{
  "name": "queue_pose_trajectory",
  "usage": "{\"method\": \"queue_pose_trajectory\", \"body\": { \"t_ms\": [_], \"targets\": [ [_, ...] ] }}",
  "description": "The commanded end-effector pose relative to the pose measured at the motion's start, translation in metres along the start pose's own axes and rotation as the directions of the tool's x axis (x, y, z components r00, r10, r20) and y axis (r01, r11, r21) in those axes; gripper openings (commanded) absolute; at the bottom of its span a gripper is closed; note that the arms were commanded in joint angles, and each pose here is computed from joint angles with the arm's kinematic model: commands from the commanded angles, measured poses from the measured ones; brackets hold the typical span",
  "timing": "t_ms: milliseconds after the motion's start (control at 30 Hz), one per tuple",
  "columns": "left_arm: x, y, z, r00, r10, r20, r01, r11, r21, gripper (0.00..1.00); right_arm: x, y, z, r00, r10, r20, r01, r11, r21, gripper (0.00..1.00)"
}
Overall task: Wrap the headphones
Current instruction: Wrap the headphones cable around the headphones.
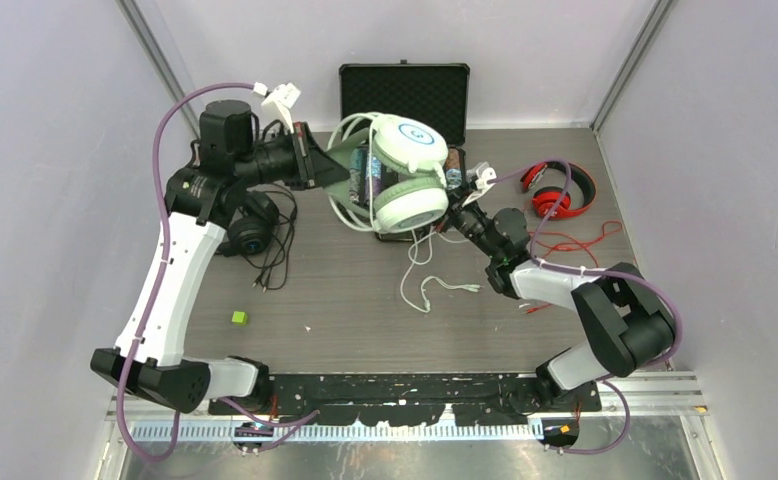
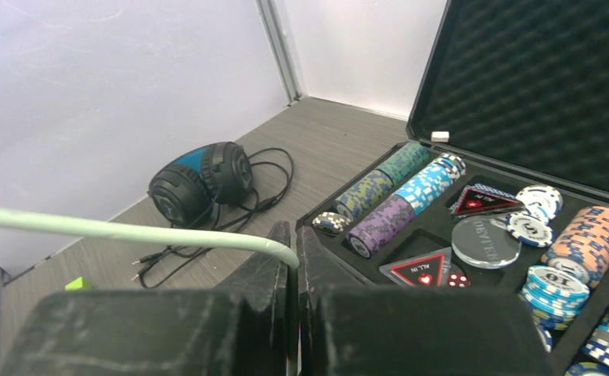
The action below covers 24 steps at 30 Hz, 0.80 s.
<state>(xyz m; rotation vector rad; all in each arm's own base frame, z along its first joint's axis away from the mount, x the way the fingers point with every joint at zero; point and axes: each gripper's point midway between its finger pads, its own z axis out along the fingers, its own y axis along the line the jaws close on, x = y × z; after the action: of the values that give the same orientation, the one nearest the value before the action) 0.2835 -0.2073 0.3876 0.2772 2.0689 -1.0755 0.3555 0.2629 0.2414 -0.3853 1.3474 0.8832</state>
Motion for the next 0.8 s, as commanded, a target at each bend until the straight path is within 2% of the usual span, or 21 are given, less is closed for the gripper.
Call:
{"method": "queue_pose_trajectory", "body": {
  "t_ms": [0, 67, 167, 300, 367, 433, 533, 600, 767],
  "targets": [
    [-0.034, -0.079, -0.025, 0.994, -0.037, 0.104, 0.002, 0.946, 0.324, 0.0, -0.022, 0.001, 0.006, 0.996, 0.021, 0.083, -0.021, 1.0, -0.009, 0.02],
    [-0.031, -0.08, -0.027, 0.995, -0.022, 0.097, -0.012, 0.943, 0.334, 0.0, -0.025, -0.002, 0.006, 0.996, 0.016, 0.091, -0.017, 1.0, 0.008, 0.02],
    [-0.014, -0.069, -0.028, 0.994, 0.087, 0.065, -0.102, 0.951, 0.291, 0.0, -0.036, -0.011, 0.006, 0.993, 0.023, 0.111, -0.029, 0.999, 0.044, 0.03],
    [0.021, -0.029, -0.025, 0.971, 0.232, -0.054, -0.22, 0.962, 0.163, 0.0, -0.058, -0.017, 0.002, 0.99, 0.08, 0.117, -0.085, 0.996, 0.034, 0.03],
    [0.031, -0.003, -0.019, 0.94, 0.326, -0.101, -0.318, 0.944, 0.092, 0.0, -0.071, -0.011, 0.0, 0.985, 0.151, 0.087, -0.152, 0.988, 0.005, 0.02],
    [0.044, 0.016, -0.014, 0.874, 0.46, -0.154, -0.453, 0.888, 0.081, 0.0, -0.077, 0.001, -0.005, 0.971, 0.239, 0.005, -0.239, 0.971, -0.015, 0.02],
    [0.068, 0.031, -0.005, 0.691, 0.692, -0.211, -0.673, 0.721, 0.164, 0.0, -0.073, 0.024, -0.021, 0.919, 0.352, -0.179, -0.356, 0.934, 0.011, 0.0],
    [0.074, 0.036, 0.0, 0.599, 0.767, -0.228, -0.747, 0.639, 0.184, 0.0, -0.077, 0.043, -0.037, 0.882, 0.389, -0.266, -0.4, 0.916, 0.015, 0.0],
    [0.077, 0.047, 0.008, 0.471, 0.843, -0.259, -0.821, 0.526, 0.221, 0.0, -0.08, 0.071, -0.069, 0.794, 0.428, -0.432, -0.449, 0.891, 0.057, 0.0]
  ]
}}
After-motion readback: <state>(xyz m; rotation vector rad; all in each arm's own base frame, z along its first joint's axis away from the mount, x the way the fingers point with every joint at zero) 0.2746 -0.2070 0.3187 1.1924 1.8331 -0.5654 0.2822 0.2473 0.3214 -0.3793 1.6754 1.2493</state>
